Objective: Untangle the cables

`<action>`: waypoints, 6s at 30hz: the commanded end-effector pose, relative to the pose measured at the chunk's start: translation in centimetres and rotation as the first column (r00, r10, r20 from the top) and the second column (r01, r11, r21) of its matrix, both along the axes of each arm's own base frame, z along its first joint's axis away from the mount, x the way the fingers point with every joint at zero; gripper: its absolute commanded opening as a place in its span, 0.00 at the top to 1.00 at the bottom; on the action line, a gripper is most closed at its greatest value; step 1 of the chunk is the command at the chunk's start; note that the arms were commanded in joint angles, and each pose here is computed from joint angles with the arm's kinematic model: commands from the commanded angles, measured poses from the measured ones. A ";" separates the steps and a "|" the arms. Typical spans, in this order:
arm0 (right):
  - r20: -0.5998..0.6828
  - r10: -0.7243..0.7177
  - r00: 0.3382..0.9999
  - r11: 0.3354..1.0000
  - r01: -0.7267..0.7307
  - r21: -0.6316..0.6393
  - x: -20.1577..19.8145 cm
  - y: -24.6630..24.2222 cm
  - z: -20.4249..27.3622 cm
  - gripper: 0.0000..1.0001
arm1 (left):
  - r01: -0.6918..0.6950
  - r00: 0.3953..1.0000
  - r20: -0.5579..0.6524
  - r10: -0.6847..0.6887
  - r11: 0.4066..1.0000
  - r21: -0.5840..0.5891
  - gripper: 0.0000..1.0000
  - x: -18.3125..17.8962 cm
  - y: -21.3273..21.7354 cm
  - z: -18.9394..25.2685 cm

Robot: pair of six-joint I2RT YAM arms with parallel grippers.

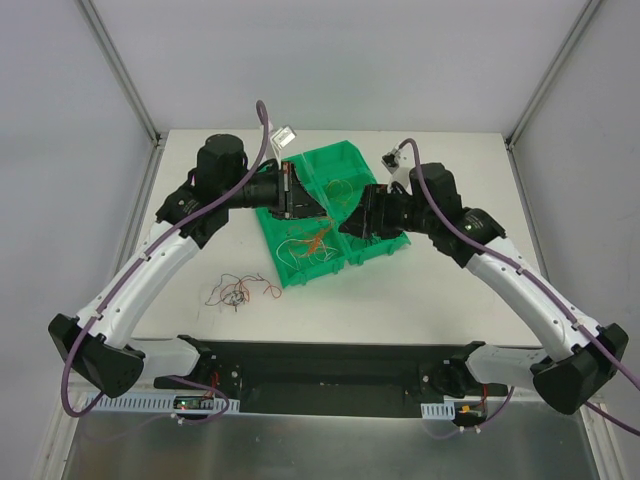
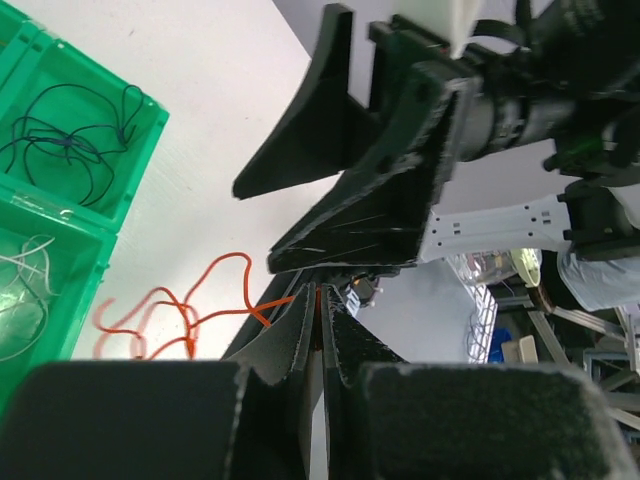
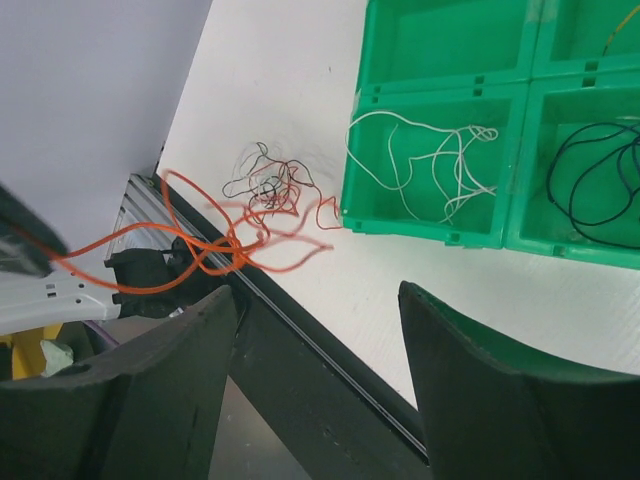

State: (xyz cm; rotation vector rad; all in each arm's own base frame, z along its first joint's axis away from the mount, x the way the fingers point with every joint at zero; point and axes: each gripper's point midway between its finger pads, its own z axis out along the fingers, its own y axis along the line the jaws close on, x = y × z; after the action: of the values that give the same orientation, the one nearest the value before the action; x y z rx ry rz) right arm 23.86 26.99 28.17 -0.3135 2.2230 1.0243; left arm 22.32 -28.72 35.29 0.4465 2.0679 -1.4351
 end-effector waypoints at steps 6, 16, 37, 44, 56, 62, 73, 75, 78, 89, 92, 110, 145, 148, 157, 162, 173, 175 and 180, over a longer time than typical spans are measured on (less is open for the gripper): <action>0.066 0.026 0.997 0.991 -0.034 0.128 0.9 1.9 2.0 0.32 | 0.093 0.993 0.081 -0.086 0.992 -0.089 1.00 -1.2 -0.6 4.3; 0.246 -0.027 0.969 0.970 -0.034 0.242 2.7 4.8 3.9 0.30 | 0.157 0.986 0.087 -0.143 0.969 -0.193 1.00 -1.8 -1.5 7.4; 0.013 0.023 1.000 0.990 -0.020 -0.138 -1.1 2.3 -14.0 0.34 | 0.170 0.840 0.530 0.116 0.871 -0.461 1.00 -5.3 2.1 29.2; 0.025 -0.042 0.999 0.978 0.046 -0.205 -3.1 -2.2 -14.9 0.33 | 0.032 0.813 0.531 0.241 0.891 -0.453 1.00 -3.6 3.4 29.4; 0.143 -0.070 0.987 0.968 0.102 -0.228 -3.9 -6.5 -6.2 0.30 | -0.214 0.876 0.346 0.336 0.914 -0.346 1.00 4.0 3.1 21.7; 0.178 -0.167 0.970 0.944 0.209 -0.256 -4.7 -10.2 -4.6 0.30 | -0.329 0.885 0.247 0.395 0.905 -0.270 1.00 8.7 3.6 16.8; 0.233 -0.299 0.925 0.890 0.359 -0.280 -6.9 -15.8 -3.7 0.25 | -0.445 0.892 0.015 0.452 0.885 -0.139 1.00 17.7 3.7 7.6; 0.244 -0.309 0.919 0.880 0.373 -0.293 -7.0 -16.5 -3.6 0.25 | -0.444 0.895 -0.024 0.445 0.886 -0.134 1.00 18.9 3.8 6.6; 0.260 -0.320 0.911 0.870 0.391 -0.300 -6.8 -16.9 -3.2 0.24 | -0.431 0.902 -0.031 0.431 0.893 -0.126 1.00 20.2 3.7 5.9; 0.258 -0.295 0.920 0.867 0.371 -0.332 -6.2 -16.5 -3.1 0.23 | -0.450 0.892 -0.016 0.451 0.886 -0.113 1.00 20.9 5.1 5.4; 0.248 -0.284 0.926 0.868 0.358 -0.345 -6.0 -16.2 -3.3 0.23 | -0.445 0.892 0.028 0.452 0.886 -0.134 1.00 20.6 5.2 7.0; 0.238 -0.298 0.925 0.860 0.368 -0.353 -6.4 -16.8 -3.2 0.23 | -0.561 0.828 0.023 0.561 0.827 0.043 1.00 29.1 9.3 -3.1; 0.083 -0.103 0.991 0.942 0.124 -0.311 -3.2 -8.8 -5.2 0.25 | -0.591 0.701 0.007 0.713 0.576 0.564 0.38 15.3 18.4 -14.9; 0.028 -0.035 0.999 0.950 0.042 -0.310 -2.4 -5.3 -6.0 0.28 | -0.591 0.669 0.016 0.743 0.519 0.617 0.39 10.3 20.3 -16.8; -0.162 0.191 0.968 0.899 -0.239 -0.366 -3.4 9.1 -11.2 0.33 | -0.434 0.660 -0.243 0.711 0.625 0.648 0.41 -0.5 18.9 -22.7; -0.175 0.295 0.939 0.864 -0.340 -0.370 -5.3 16.8 -14.4 0.33 | -0.335 0.616 -0.317 0.721 0.604 0.723 0.46 -3.8 19.5 -26.5; -0.069 0.181 0.981 0.806 -0.189 -0.561 -2.8 18.8 -20.7 0.37 | -0.289 0.499 -0.384 0.777 0.567 0.771 0.47 -4.5 20.0 -28.8; -0.058 0.177 0.982 0.794 -0.177 -0.582 -2.3 18.8 -21.6 0.38 | -0.281 0.483 -0.405 0.776 0.575 0.768 0.48 -4.6 19.8 -29.1; -0.071 0.220 0.973 0.794 -0.221 -0.566 -2.2 20.6 -22.7 0.50 | -0.291 0.475 -0.395 0.786 0.564 0.772 0.49 -4.4 20.2 -29.3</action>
State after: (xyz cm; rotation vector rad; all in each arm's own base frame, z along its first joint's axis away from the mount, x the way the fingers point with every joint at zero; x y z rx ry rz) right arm 19.80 45.70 4.51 -0.8774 2.5662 0.4206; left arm 17.89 -8.73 6.09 -0.6893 2.9039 -0.4435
